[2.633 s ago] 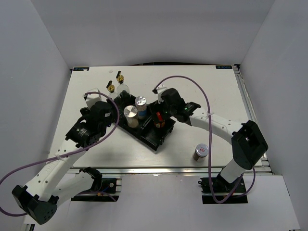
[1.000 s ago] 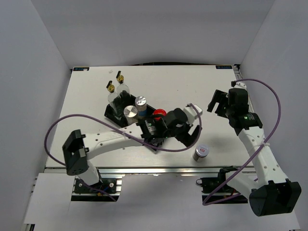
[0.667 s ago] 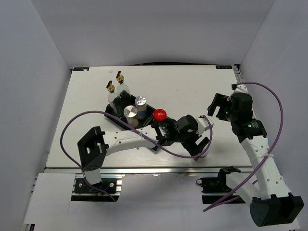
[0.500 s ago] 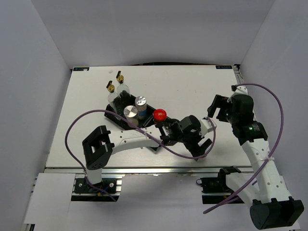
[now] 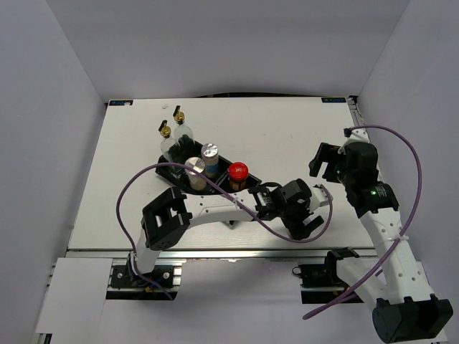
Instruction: Organize the condiment bottles
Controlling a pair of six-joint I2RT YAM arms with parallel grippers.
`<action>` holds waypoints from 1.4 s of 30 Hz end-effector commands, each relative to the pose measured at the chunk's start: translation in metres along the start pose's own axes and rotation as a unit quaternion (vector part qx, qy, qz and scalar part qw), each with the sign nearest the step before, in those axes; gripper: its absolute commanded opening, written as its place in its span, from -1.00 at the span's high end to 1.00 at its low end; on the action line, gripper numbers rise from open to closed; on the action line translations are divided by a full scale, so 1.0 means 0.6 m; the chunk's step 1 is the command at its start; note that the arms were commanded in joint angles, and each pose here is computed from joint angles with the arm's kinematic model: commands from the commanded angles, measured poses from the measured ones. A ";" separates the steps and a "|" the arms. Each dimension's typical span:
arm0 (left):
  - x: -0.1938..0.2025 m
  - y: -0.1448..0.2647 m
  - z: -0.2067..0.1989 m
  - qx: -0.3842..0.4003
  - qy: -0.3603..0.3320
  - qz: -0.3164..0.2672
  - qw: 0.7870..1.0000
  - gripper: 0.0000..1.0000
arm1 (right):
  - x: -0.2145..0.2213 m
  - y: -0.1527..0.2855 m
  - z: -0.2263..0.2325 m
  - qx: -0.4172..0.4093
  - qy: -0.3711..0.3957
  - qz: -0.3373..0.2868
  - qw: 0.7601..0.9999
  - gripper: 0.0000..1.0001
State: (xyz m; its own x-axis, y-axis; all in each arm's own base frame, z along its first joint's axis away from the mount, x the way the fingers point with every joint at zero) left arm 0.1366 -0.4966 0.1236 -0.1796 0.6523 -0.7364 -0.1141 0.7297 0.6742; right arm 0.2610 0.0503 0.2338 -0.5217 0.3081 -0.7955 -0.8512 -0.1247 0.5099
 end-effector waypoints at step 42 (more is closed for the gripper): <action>-0.098 0.310 0.157 -0.320 0.100 -0.152 0.930 1.00 | -0.006 -0.009 -0.022 0.038 -0.006 -0.018 0.999 -0.79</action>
State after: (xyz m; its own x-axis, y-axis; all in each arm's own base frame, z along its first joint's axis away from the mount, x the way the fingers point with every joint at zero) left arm 0.1900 -0.4174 0.2205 -0.2045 0.5399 -0.8165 -0.5841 0.6020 0.5444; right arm 0.2624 0.0405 0.2226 -0.5225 0.3122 -0.7934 -0.8441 -0.0577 0.5331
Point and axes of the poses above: each gripper's point midway between its finger pads, its own y axis back along the fingers, its own z axis along the line the jaws close on, x = y × z, the point moved 2 cm from there along y, back along the fingers, and after that the axes turned 8 degrees about -y, right-handed, at the moved point
